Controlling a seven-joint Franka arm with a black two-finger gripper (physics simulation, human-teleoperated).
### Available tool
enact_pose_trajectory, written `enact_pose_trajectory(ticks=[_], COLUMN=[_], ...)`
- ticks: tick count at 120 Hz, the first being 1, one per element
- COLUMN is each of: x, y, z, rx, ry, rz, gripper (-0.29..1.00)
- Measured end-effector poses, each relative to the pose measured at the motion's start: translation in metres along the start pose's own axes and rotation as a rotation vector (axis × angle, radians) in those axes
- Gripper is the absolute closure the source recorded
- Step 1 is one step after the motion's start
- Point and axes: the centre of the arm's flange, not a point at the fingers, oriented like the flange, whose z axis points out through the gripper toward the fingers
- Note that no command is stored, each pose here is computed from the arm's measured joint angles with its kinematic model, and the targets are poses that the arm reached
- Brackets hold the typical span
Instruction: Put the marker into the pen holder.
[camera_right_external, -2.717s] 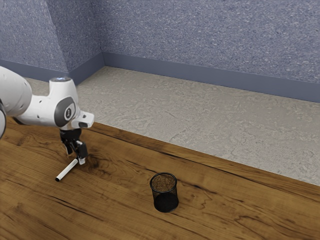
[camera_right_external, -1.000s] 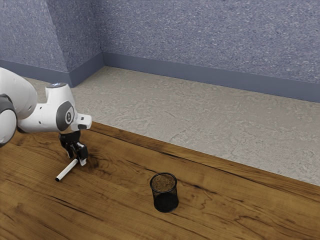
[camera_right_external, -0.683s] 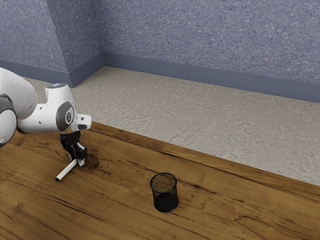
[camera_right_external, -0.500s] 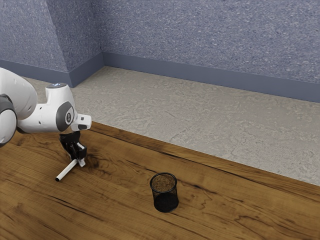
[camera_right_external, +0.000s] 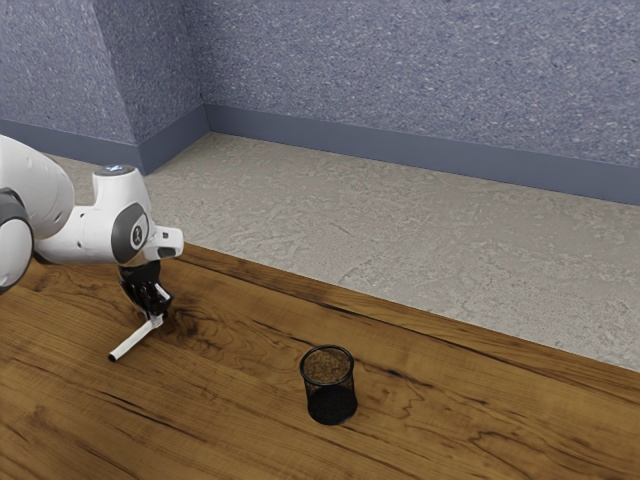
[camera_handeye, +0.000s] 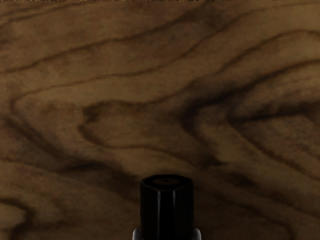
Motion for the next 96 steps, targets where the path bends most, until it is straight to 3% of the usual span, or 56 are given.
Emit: enact_pose_trajectory(ticks=[24,42,75,96], x=[0.003,0.015,0.027,-0.004], y=[0.003,0.034,0.23,0.345], z=[-0.019,-0.081,-0.223,-0.258], rx=[-0.003,0.0,-0.048,-0.111], ry=[0.034,0.138,0.385,0.442], rz=[0.003,0.065,0.405,0.603], gripper=[0.79,0.79,0.78,0.77])
